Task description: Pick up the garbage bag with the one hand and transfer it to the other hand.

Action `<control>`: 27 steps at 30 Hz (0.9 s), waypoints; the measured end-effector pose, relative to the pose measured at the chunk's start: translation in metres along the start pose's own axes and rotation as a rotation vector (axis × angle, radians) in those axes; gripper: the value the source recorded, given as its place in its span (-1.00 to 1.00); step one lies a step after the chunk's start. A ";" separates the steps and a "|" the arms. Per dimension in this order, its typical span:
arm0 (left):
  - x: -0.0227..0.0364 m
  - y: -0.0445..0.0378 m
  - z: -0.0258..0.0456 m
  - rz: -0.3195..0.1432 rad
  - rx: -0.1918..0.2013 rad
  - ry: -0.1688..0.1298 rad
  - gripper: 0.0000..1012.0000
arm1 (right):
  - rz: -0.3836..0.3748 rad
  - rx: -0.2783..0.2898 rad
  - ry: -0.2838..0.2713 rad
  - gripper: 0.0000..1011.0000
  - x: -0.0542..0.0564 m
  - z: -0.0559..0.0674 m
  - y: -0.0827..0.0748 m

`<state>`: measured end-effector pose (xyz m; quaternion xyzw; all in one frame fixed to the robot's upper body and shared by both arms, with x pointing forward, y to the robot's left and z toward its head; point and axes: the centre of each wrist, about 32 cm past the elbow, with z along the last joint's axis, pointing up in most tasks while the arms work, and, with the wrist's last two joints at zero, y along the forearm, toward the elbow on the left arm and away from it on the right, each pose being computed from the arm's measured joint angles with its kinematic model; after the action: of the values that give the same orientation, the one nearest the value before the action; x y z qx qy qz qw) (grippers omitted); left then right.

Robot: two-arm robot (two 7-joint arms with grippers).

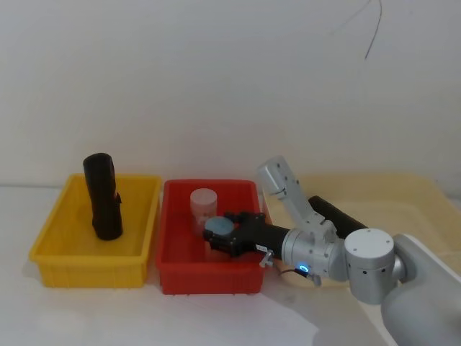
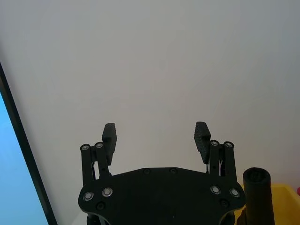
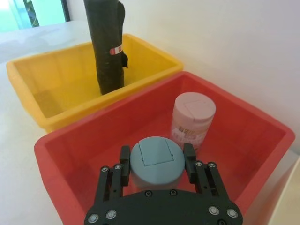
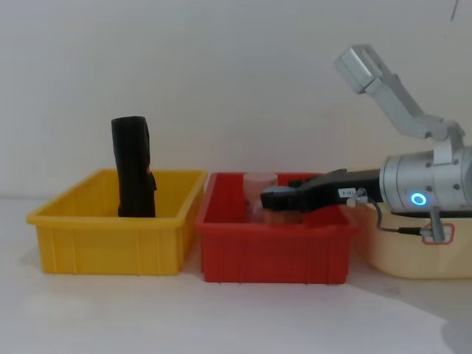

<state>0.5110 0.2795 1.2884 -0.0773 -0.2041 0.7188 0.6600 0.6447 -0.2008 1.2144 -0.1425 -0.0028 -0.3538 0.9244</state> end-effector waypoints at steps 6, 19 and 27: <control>0.0000 0.0000 0.0000 0.000 0.000 0.000 0.98 | -0.017 0.019 -0.015 0.31 0.000 0.005 -0.003; 0.0000 0.0000 0.0000 0.000 0.000 0.000 0.98 | -0.102 0.137 -0.072 0.31 0.006 0.032 -0.026; 0.0000 0.0000 0.0000 0.000 0.000 0.000 0.98 | -0.197 0.198 -0.112 0.31 0.015 0.047 -0.050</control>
<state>0.5110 0.2794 1.2884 -0.0773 -0.2041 0.7188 0.6601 0.6281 -0.2334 1.2745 -0.0690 -0.1034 -0.4322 0.8932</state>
